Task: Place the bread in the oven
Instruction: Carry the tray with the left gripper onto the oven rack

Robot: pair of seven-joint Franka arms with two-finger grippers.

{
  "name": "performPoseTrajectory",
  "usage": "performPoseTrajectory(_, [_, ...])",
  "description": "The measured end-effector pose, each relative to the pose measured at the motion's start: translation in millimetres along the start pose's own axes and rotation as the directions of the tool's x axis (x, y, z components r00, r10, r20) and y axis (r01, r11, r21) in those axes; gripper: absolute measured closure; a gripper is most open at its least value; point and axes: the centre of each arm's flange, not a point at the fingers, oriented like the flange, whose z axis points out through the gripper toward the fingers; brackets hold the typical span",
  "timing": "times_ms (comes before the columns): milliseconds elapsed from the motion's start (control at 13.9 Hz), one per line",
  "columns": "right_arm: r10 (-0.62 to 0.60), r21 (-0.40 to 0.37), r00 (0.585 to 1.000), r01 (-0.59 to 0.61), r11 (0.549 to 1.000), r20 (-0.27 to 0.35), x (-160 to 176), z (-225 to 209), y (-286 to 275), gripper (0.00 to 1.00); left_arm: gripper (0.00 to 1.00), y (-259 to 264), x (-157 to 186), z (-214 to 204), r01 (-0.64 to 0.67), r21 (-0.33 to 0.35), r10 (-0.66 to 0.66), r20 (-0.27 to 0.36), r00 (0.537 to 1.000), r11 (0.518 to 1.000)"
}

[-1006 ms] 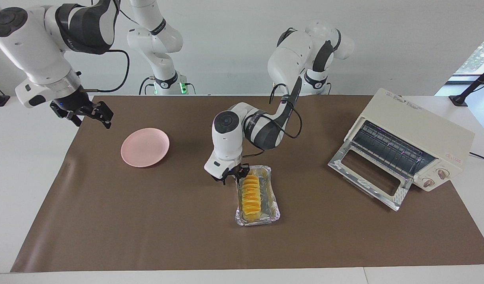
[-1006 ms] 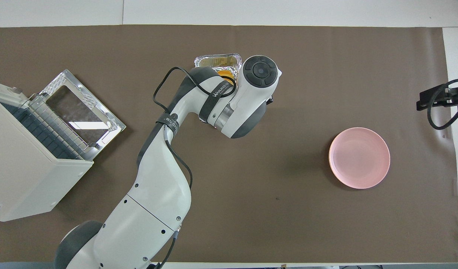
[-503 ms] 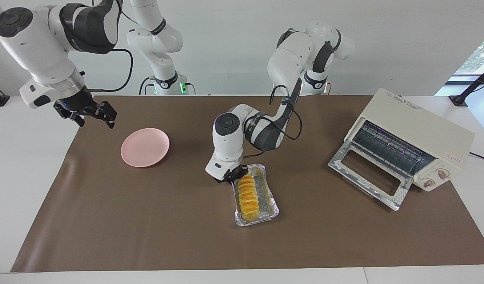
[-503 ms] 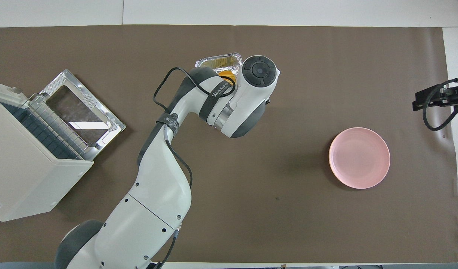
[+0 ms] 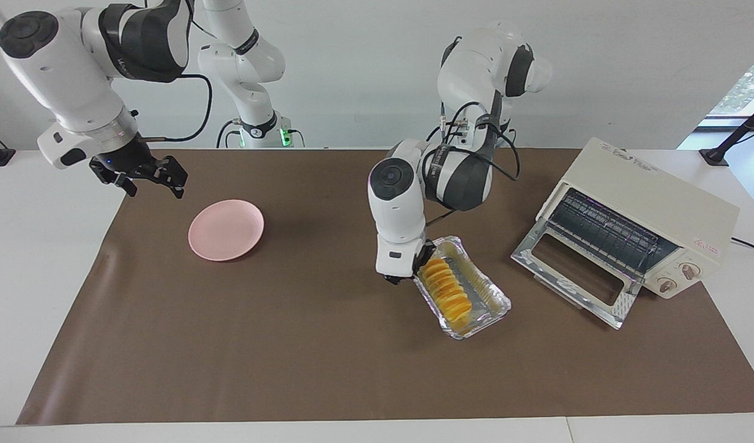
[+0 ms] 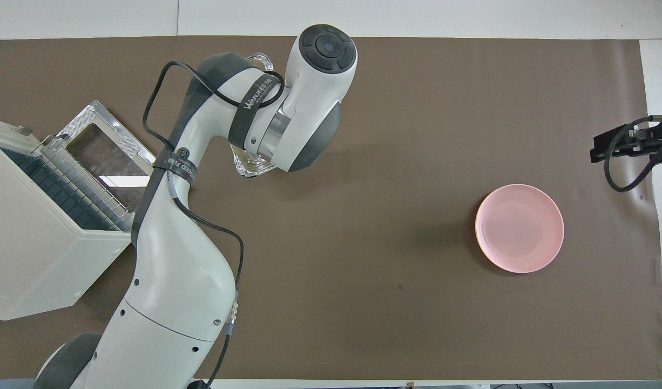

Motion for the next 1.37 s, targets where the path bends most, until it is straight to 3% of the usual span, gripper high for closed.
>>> performPoseTrajectory(144, [0.001,0.0,1.0,-0.001,1.0,-0.001,0,-1,0,0.0,0.94,-24,24,5,0.077,0.083,-0.077,-0.002,0.997,0.994])
performPoseTrajectory(359, [0.002,0.0,1.0,-0.002,1.0,-0.015,-5,-9,1,0.0,0.94,-66,77,20,0.18,0.134,-0.184,0.02,0.983,0.975])
performPoseTrajectory(575, [0.002,0.001,1.0,-0.002,1.0,-0.022,-8,-14,2,0.0,0.94,-108,123,34,0.295,0.147,-0.309,0.08,0.948,0.944])
performPoseTrajectory(1006, [0.002,0.001,1.0,-0.002,1.0,-0.021,-8,-14,2,0.0,0.94,-196,191,51,0.442,0.18,-0.466,0.124,0.876,0.879])
performPoseTrajectory(1366, [0.002,0.001,1.0,-0.002,1.0,-0.021,-8,-14,2,0.0,0.94,-241,200,66,0.485,0.142,-0.503,0.152,0.851,0.863])
